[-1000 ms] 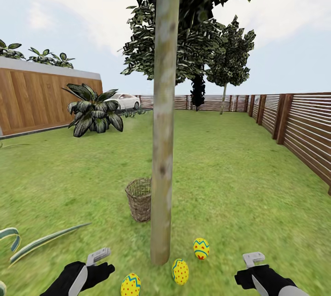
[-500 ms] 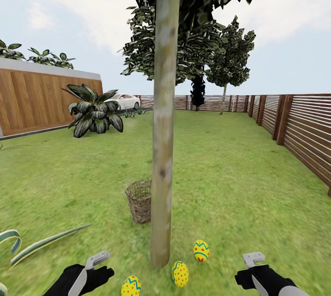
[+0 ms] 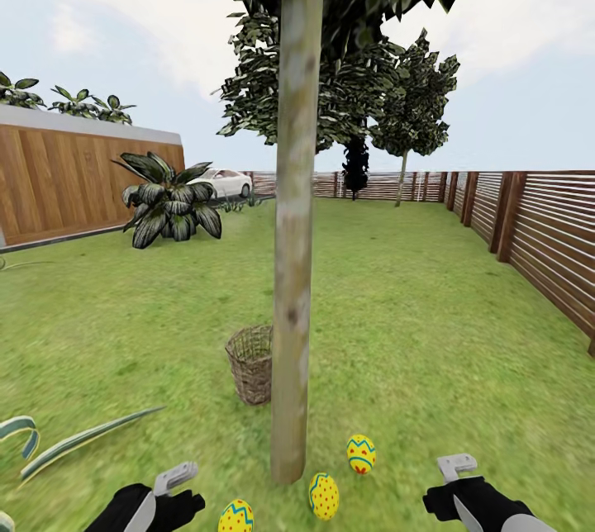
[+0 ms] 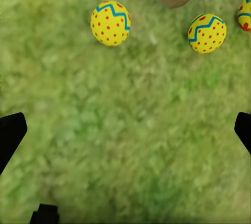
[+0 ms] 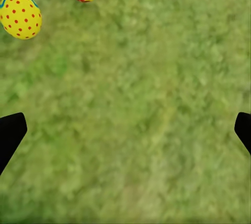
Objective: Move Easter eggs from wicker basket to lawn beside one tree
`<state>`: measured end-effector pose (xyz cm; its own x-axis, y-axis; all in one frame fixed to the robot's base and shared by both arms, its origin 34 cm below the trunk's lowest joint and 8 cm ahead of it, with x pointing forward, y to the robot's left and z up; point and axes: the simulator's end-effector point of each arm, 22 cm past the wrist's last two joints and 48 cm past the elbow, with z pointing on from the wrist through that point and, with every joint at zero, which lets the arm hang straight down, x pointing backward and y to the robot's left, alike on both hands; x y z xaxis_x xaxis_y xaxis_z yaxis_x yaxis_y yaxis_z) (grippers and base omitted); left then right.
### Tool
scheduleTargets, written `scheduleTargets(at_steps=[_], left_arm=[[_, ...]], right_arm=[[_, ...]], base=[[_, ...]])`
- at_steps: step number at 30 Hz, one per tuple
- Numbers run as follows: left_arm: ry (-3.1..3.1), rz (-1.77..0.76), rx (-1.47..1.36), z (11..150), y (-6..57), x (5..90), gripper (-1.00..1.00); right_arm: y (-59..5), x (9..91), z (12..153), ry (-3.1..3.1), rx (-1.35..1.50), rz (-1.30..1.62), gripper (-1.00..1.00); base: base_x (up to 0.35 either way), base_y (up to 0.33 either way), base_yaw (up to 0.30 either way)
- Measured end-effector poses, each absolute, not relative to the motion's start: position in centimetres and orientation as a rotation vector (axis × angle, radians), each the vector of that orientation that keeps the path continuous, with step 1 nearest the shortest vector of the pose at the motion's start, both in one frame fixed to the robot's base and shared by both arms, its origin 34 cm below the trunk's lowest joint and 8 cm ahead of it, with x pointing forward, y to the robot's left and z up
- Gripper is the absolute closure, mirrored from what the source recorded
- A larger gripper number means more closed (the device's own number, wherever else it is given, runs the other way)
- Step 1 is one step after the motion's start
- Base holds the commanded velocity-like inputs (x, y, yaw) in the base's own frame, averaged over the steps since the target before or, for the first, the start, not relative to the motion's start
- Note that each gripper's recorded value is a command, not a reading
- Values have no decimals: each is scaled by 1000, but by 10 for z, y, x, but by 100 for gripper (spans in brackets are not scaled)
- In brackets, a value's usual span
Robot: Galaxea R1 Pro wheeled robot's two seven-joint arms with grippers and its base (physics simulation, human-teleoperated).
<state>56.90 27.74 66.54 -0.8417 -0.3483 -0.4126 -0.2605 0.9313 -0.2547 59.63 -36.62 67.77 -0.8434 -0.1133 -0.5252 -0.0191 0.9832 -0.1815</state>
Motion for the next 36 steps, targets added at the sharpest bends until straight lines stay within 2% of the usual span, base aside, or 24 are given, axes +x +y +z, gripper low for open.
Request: scheduleTargets(at_steps=[36], left_arm=[[2654,-245,-450,707,284,553,-100]], right_arm=[[-368,593,730,2566,-88,-231,-100]], base=[[0,0,-8]])
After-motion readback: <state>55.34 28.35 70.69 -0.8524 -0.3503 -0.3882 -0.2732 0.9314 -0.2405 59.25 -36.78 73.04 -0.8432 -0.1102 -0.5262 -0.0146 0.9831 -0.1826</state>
